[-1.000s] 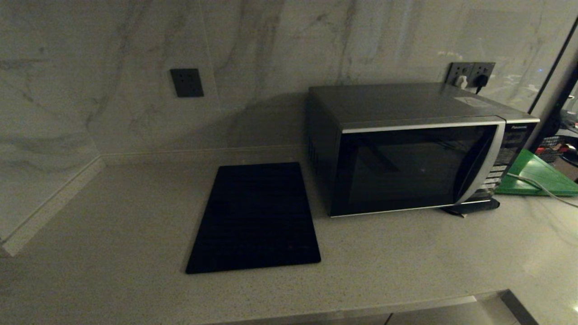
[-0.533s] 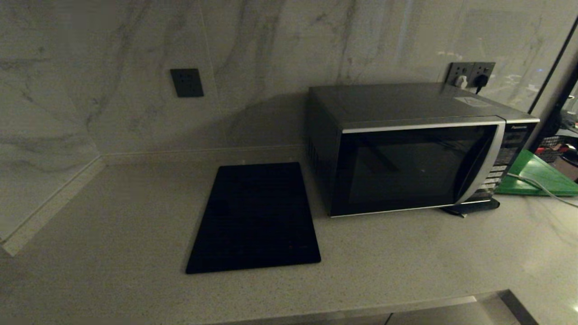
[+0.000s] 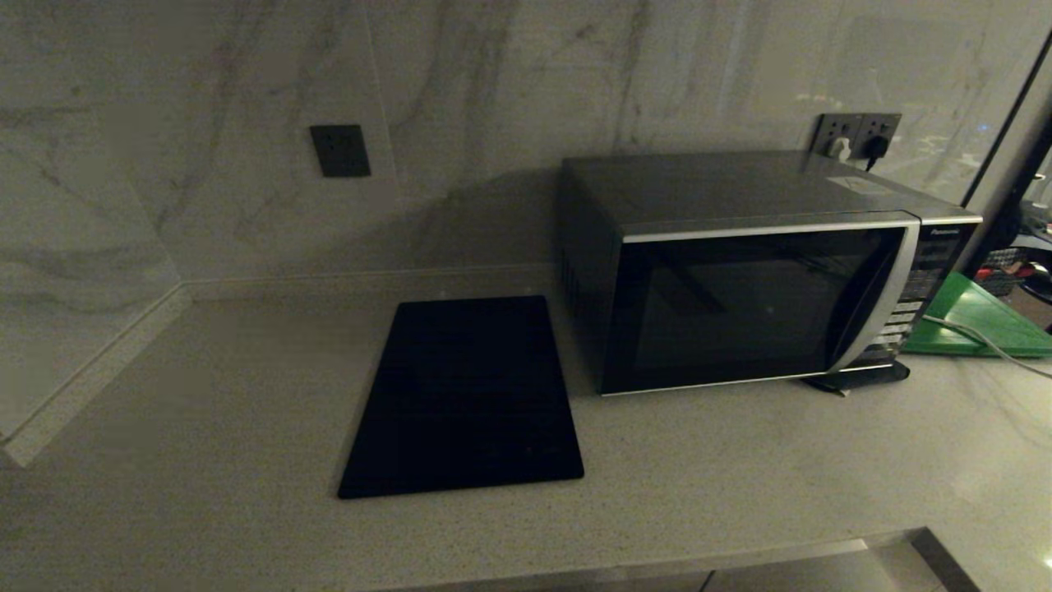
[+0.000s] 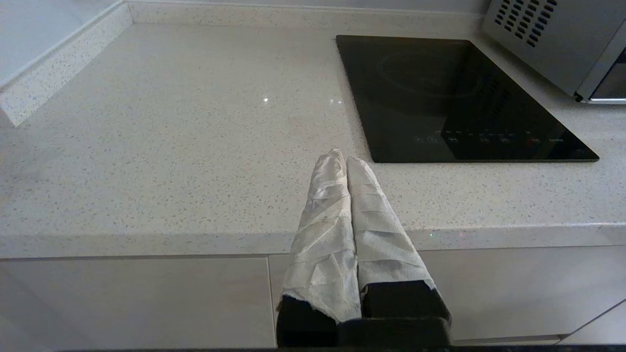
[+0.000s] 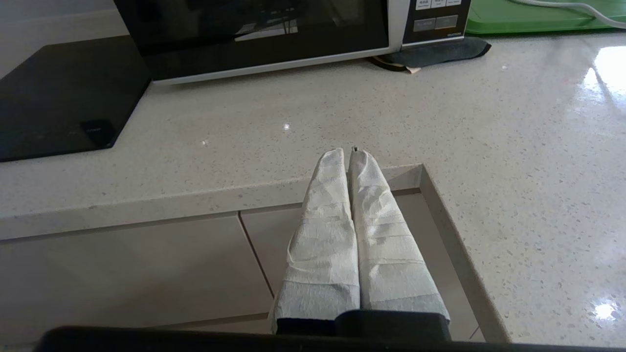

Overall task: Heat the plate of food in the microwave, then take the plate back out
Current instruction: Open the microwave oven

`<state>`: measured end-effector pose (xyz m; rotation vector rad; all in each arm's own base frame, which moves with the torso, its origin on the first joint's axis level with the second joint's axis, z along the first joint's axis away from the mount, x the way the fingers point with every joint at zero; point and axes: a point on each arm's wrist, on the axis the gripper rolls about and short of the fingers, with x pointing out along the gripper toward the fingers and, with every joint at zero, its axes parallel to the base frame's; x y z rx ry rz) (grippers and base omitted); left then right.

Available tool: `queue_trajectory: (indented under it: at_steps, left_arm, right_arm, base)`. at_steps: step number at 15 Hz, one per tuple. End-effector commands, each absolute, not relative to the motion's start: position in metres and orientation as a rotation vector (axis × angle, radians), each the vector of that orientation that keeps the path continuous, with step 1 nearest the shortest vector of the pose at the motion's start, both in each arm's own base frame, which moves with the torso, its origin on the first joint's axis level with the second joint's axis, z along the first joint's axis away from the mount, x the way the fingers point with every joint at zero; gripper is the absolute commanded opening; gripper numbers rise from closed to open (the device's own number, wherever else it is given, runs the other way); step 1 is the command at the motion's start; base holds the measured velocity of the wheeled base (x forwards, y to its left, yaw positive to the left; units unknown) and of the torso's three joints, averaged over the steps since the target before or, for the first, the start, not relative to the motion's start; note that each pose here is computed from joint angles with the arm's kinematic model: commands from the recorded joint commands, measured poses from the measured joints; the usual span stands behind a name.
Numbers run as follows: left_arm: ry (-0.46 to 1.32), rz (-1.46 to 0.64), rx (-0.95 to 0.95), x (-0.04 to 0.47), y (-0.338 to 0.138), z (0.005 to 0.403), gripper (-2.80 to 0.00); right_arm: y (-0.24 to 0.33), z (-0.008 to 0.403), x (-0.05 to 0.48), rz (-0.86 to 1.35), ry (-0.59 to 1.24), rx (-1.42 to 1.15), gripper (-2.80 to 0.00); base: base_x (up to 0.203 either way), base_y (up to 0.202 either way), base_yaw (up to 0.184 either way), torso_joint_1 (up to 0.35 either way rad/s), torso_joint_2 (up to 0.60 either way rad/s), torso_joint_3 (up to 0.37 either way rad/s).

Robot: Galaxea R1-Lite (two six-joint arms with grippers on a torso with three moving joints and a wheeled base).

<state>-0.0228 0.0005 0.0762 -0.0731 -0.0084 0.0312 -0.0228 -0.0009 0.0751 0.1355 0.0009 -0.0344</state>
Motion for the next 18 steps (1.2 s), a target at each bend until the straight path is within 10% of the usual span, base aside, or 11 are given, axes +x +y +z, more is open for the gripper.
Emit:
queue_trajectory:
  at_steps: [1,12,18]
  left_arm:
    - [-0.007,0.032,-0.074,-0.023,0.001,0.076,-2.8]
    - [-0.007,0.032,-0.074,-0.023,0.001,0.076,-2.8]
    - [-0.007,0.032,-0.074,-0.023,0.001,0.076,-2.8]
  right_arm:
    - [-0.001,0.075,-0.023,-0.034,0.002,0.136,-2.8]
    - [-0.001,0.077,-0.024,-0.047,-0.007,0.123,-2.8]
    - [-0.004,0.218,-0.01,-0.163,-0.097,0.148,-2.8]
  base:
    - [0.0,0.0,0.0,0.0,0.0,0.0]
    - [0.0,0.0,0.0,0.0,0.0,0.0]
    - [0.0,0.0,0.0,0.0,0.0,0.0]
